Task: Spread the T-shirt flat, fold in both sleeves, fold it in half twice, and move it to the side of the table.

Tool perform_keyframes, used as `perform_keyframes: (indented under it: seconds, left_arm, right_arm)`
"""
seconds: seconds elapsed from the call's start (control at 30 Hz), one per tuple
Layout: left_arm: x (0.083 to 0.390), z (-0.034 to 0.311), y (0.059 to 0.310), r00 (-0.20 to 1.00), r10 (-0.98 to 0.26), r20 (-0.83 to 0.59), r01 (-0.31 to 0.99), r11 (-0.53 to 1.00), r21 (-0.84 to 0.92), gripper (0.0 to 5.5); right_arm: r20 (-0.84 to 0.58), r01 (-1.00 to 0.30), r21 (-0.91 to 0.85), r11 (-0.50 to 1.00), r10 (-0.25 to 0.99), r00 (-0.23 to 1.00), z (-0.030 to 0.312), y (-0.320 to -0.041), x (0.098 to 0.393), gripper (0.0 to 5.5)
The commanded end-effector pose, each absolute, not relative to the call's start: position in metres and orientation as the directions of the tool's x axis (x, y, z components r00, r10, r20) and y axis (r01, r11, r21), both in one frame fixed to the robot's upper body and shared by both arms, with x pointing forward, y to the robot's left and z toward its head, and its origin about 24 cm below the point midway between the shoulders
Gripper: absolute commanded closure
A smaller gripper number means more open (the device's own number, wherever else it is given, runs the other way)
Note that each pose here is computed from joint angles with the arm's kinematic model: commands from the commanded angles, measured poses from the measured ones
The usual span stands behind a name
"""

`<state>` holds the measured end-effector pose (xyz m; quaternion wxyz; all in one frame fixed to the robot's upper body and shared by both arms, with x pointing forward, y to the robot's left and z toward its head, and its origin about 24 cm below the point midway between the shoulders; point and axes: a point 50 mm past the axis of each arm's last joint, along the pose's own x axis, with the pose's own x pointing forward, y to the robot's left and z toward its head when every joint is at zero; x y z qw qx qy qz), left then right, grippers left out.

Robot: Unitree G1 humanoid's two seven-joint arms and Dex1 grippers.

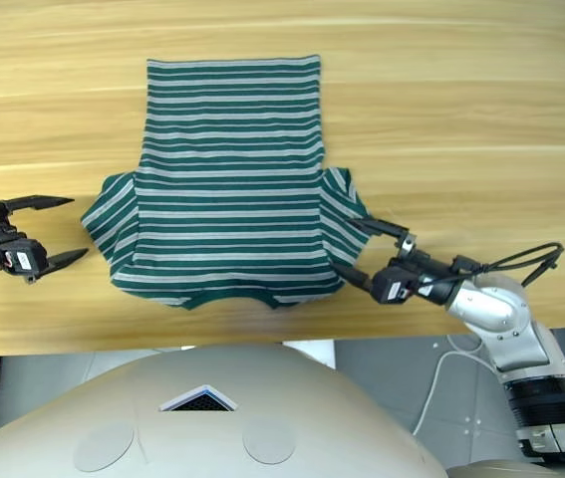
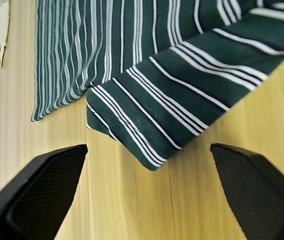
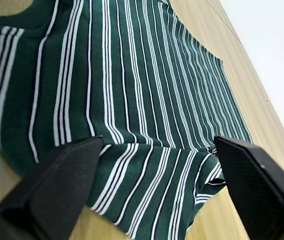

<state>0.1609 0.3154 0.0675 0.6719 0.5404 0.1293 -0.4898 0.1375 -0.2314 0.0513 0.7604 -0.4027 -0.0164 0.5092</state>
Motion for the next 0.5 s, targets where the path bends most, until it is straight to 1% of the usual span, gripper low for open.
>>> perform_keyframes:
  seconds: [0.03, 0.1, 0.13, 0.17, 0.27, 0.43, 0.47, 0.5]
  left_arm:
    - [0.169, 0.065, 0.32, 0.488, -0.436, -0.756, 0.798, -0.127, 0.588, 0.91]
    - [0.175, 0.065, 0.32, 0.495, -0.408, -0.767, 0.79, -0.155, 0.593, 0.91]
    - [0.177, 0.065, 0.319, 0.498, -0.4, -0.769, 0.787, -0.165, 0.595, 1.12]
    - [0.179, 0.065, 0.319, 0.498, -0.394, -0.772, 0.785, -0.174, 0.595, 1.17]
    - [0.184, 0.062, 0.315, 0.493, -0.395, -0.775, 0.783, -0.187, 0.593, 1.69]
    - [0.188, 0.059, 0.304, 0.47, -0.423, -0.775, 0.784, -0.202, 0.586, 2.4]
    - [0.188, 0.059, 0.302, 0.466, -0.43, -0.773, 0.785, -0.203, 0.586, 2.63]
    - [0.189, 0.058, 0.299, 0.462, -0.434, -0.773, 0.786, -0.204, 0.584, 2.73]
  right_arm:
    - [-0.389, -0.751, -0.643, 0.151, 0.78, 0.49, 0.055, -0.232, 0.139, 1.39]
    - [-0.392, -0.752, -0.642, 0.148, 0.779, 0.488, 0.054, -0.233, 0.139, 1.39]
    - [-0.394, -0.752, -0.642, 0.147, 0.779, 0.488, 0.054, -0.233, 0.139, 1.39]
    - [-0.394, -0.752, -0.642, 0.146, 0.779, 0.488, 0.054, -0.233, 0.14, 1.39]
    - [-0.393, -0.752, -0.643, 0.147, 0.779, 0.489, 0.054, -0.233, 0.139, 1.39]
    - [-0.391, -0.752, -0.643, 0.144, 0.782, 0.485, 0.055, -0.233, 0.139, 1.39]
    - [-0.392, -0.752, -0.643, 0.144, 0.782, 0.485, 0.055, -0.233, 0.139, 1.39]
    - [-0.392, -0.752, -0.643, 0.144, 0.782, 0.485, 0.055, -0.233, 0.139, 1.39]
